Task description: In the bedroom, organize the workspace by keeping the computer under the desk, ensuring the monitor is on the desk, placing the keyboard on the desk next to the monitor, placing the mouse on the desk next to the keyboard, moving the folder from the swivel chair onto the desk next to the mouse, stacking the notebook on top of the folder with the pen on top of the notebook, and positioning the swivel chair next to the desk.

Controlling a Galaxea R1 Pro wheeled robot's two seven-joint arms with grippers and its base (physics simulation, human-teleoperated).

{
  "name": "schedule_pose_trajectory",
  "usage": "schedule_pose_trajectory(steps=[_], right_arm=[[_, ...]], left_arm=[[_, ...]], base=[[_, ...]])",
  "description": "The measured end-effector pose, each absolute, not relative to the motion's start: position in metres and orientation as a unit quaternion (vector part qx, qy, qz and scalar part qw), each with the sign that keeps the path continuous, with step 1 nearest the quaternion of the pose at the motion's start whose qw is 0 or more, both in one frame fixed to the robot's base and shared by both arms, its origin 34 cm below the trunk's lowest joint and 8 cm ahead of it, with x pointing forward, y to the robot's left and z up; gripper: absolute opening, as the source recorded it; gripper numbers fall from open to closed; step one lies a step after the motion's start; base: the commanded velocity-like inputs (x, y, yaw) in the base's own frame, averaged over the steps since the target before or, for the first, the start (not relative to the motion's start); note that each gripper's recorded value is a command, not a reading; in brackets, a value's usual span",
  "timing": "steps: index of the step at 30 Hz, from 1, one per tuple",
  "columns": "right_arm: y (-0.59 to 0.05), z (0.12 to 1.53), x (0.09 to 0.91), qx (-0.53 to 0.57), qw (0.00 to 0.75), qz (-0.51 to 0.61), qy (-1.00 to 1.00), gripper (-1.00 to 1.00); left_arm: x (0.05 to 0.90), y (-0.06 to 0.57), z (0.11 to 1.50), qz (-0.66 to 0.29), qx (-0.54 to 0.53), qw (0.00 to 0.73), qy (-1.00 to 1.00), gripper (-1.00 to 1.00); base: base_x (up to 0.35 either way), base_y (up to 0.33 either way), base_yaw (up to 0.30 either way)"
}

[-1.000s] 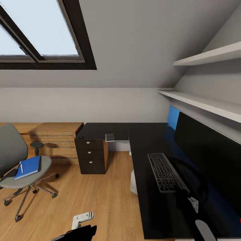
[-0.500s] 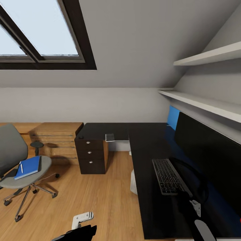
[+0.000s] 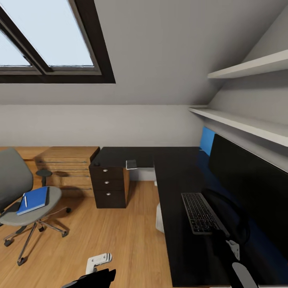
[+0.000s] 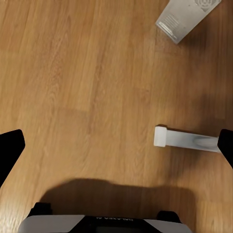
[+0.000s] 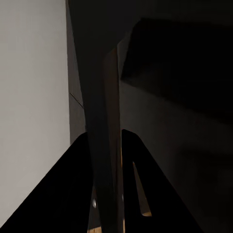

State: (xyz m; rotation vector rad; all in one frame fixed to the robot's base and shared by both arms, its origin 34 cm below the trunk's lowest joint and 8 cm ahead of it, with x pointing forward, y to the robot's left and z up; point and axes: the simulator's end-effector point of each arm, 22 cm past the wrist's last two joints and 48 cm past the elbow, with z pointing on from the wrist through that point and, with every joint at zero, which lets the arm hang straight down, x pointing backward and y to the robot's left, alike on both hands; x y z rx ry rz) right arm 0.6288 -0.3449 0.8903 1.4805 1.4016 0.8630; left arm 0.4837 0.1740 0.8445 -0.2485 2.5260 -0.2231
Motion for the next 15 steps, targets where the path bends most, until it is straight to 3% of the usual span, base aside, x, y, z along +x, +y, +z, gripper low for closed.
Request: schedule_pose_trajectory(steps=[5, 15], right_arm=[[-0.3444, 0.8903, 0.6289, 0.598, 0.447, 0.349, 0.567, -1.0], [-0.344, 0.8893, 0.6307, 0.597, 0.447, 0.35, 0.566, -1.0]], left_arm=[[0.484, 0.1746, 0.8448, -0.083, -0.094, 0.293, 0.948, 1.0], [0.4862, 0.1758, 0.8454, -0.082, -0.095, 0.296, 0.947, 1.0]], base=[[0.164, 0.0, 0.0], [0.015, 0.0, 0.0]])
